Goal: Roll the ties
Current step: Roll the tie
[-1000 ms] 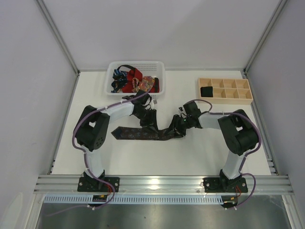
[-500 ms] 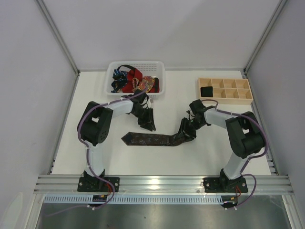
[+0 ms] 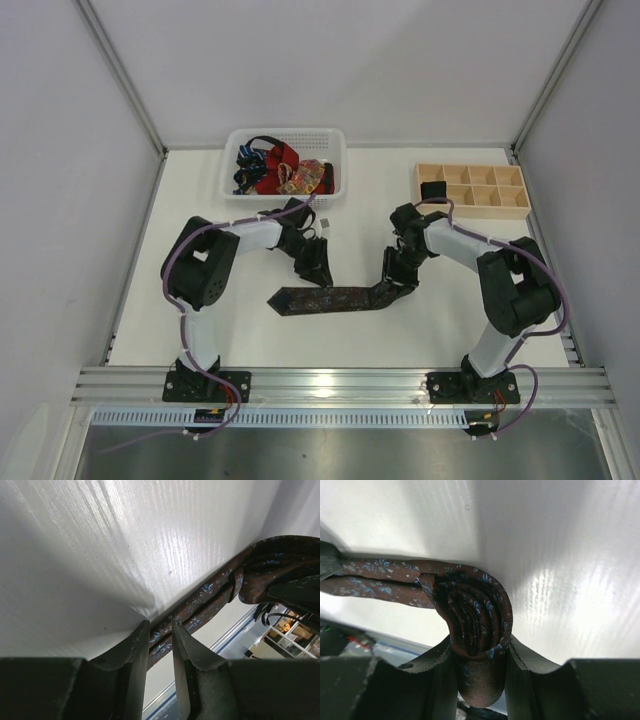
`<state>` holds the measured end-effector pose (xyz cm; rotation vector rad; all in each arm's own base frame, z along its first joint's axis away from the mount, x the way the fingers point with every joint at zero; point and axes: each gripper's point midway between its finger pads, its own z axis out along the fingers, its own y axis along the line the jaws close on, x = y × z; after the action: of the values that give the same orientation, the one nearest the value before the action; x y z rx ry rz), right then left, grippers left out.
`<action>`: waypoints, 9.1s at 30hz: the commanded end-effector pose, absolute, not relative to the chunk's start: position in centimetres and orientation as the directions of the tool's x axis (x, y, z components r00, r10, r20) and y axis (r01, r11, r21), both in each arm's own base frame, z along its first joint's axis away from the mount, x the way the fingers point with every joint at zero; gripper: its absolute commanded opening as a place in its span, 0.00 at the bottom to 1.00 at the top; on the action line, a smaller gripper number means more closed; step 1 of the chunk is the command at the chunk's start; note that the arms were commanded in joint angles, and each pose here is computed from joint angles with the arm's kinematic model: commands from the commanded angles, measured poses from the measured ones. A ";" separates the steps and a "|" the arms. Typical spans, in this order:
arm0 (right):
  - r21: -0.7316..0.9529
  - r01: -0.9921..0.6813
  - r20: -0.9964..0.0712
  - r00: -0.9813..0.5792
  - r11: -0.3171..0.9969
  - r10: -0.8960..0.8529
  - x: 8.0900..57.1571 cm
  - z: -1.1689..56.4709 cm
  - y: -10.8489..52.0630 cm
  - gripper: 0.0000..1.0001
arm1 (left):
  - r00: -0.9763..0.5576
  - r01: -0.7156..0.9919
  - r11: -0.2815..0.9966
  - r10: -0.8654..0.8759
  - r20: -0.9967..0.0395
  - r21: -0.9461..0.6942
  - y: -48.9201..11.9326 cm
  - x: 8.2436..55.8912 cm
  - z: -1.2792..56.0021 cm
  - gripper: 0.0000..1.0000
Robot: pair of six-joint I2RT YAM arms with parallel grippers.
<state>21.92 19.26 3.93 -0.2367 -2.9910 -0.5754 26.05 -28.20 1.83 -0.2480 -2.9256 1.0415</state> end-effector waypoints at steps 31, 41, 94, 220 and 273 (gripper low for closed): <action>-0.589 -0.003 -0.151 -0.982 0.808 -0.114 23.5 6.4 17.8 0.36 | -0.988 0.136 0.721 0.043 -0.151 -0.679 -24.4 23.1 8.3 0.28; -0.598 -0.095 -0.100 -0.976 0.795 -0.193 22.4 4.3 22.4 0.51 | -0.991 0.060 0.740 -0.039 -0.132 -0.670 -20.4 20.9 7.6 0.28; 0.432 -0.139 -0.126 -0.988 0.891 -0.093 22.1 4.1 27.1 0.28 | -0.989 0.064 0.713 -0.049 -0.141 -0.699 -26.8 26.7 13.0 0.33; 0.717 -0.022 -0.043 -0.999 0.697 0.012 24.1 3.0 23.9 0.35 | -0.997 0.051 0.671 0.078 0.002 -0.740 -30.5 22.7 7.1 0.28; 0.887 -0.050 -0.037 -0.999 0.459 -0.038 22.1 2.0 25.4 0.61 | -0.984 -0.002 0.650 0.133 0.116 -0.760 -33.0 21.0 4.7 0.28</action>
<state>21.43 25.21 3.55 0.1069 -2.6046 -1.6861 21.19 -32.74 5.14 -0.1002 -2.7089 1.2496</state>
